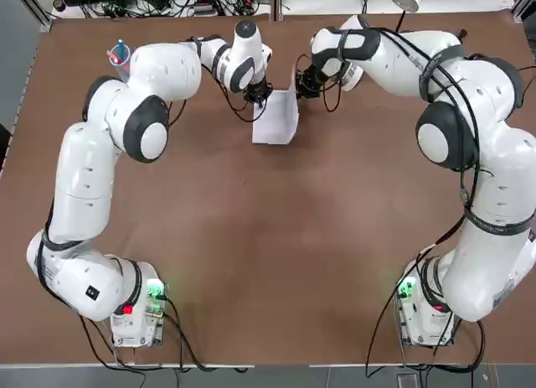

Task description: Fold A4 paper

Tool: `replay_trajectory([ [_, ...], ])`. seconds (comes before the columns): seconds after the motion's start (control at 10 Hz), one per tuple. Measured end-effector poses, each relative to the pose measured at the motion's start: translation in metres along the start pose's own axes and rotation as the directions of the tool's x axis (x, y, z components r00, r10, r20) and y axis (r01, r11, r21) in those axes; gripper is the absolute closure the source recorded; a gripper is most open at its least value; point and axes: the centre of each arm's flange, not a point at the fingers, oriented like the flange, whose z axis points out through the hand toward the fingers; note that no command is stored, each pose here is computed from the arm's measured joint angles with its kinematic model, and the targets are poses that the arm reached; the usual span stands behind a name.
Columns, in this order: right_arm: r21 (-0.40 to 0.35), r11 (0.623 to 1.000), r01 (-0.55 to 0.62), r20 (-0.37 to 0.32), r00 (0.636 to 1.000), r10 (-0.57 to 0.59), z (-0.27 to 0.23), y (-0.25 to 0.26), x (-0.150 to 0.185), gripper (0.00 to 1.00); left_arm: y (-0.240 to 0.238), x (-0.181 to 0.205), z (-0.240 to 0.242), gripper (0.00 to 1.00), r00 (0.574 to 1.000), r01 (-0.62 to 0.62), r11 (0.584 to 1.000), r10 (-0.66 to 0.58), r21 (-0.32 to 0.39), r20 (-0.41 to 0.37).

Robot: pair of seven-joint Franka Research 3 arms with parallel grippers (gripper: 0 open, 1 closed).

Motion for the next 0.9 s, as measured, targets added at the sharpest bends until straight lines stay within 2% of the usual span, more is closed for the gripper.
replay_trajectory([
  [0.9, 0.011, 1.0, 0.008, 0.001, 1.0, -0.008, 0.031, -0.015, -0.026, 0.99, 0.0, 0.0, 0.0, 0.99, 1.0, -0.003, 1.0, 0.003, 0.0, 0.0],
])
